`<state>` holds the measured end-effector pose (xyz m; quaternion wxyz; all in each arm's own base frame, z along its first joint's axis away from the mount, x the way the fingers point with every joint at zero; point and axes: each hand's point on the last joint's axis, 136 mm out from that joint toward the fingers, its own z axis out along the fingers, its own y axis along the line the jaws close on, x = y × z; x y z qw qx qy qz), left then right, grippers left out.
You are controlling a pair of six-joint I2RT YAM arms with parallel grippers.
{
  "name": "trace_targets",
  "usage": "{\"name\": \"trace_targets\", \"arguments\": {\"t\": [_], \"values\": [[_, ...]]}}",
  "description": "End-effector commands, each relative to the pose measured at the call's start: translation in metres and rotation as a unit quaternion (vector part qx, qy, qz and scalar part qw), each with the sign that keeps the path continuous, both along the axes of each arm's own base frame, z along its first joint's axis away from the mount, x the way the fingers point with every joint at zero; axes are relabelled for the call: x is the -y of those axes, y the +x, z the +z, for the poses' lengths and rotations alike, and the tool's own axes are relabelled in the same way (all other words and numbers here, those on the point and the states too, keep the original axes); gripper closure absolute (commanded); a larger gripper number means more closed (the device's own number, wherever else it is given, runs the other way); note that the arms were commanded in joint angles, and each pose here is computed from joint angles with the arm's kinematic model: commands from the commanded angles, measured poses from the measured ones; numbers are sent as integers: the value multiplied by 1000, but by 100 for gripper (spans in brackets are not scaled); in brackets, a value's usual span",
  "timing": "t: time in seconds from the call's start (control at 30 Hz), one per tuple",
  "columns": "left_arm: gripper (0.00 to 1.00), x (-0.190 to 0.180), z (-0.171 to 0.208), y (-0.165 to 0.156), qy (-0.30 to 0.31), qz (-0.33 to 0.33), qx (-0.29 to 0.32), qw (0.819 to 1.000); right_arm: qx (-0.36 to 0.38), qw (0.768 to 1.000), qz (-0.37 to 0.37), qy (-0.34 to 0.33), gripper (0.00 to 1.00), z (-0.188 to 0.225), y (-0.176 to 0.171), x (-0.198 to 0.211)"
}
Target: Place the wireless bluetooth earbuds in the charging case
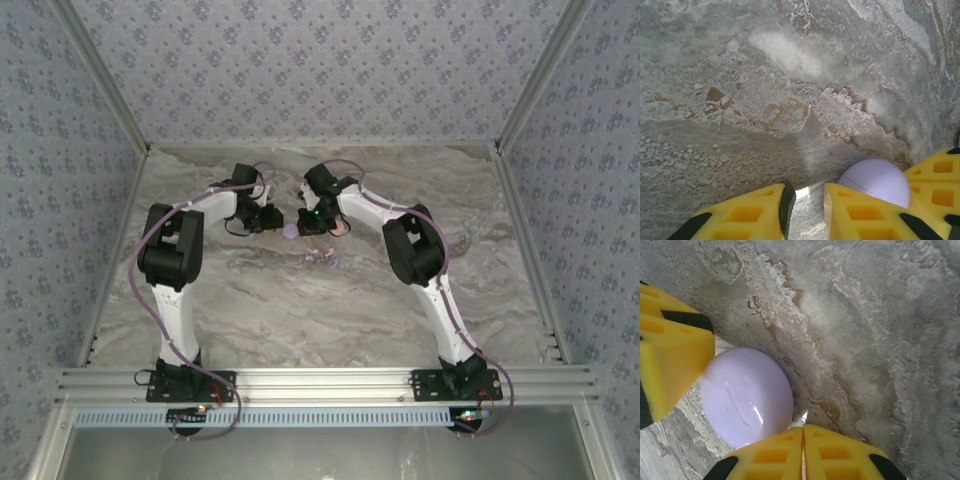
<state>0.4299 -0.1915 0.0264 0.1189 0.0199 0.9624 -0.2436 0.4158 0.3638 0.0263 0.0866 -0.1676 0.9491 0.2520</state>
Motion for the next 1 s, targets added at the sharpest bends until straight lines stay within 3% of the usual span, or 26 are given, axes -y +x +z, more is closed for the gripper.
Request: {"name": "trace_targets", "arguments": {"t": [0.0,0.37,0.73,0.83,0.97], "values": [[73,4,-2,-26,4,-20,-31,999,-14,1000,-2,-6,88,-5,-1,-3],[72,1,1,-50,8,-25,-35,999,-11,1000,-10,-14,88,-7,7,2],[68,-26,18,-42,57,20,-3,998,7,999,-33,-24,84,10,12,25],[65,-30,26,-41,41,37,9,998,8,999,-36,-1,83,24,12,29],[60,-24,37,-41,-35,66,19,997,6,999,-32,35,80,36,9,29]]}}
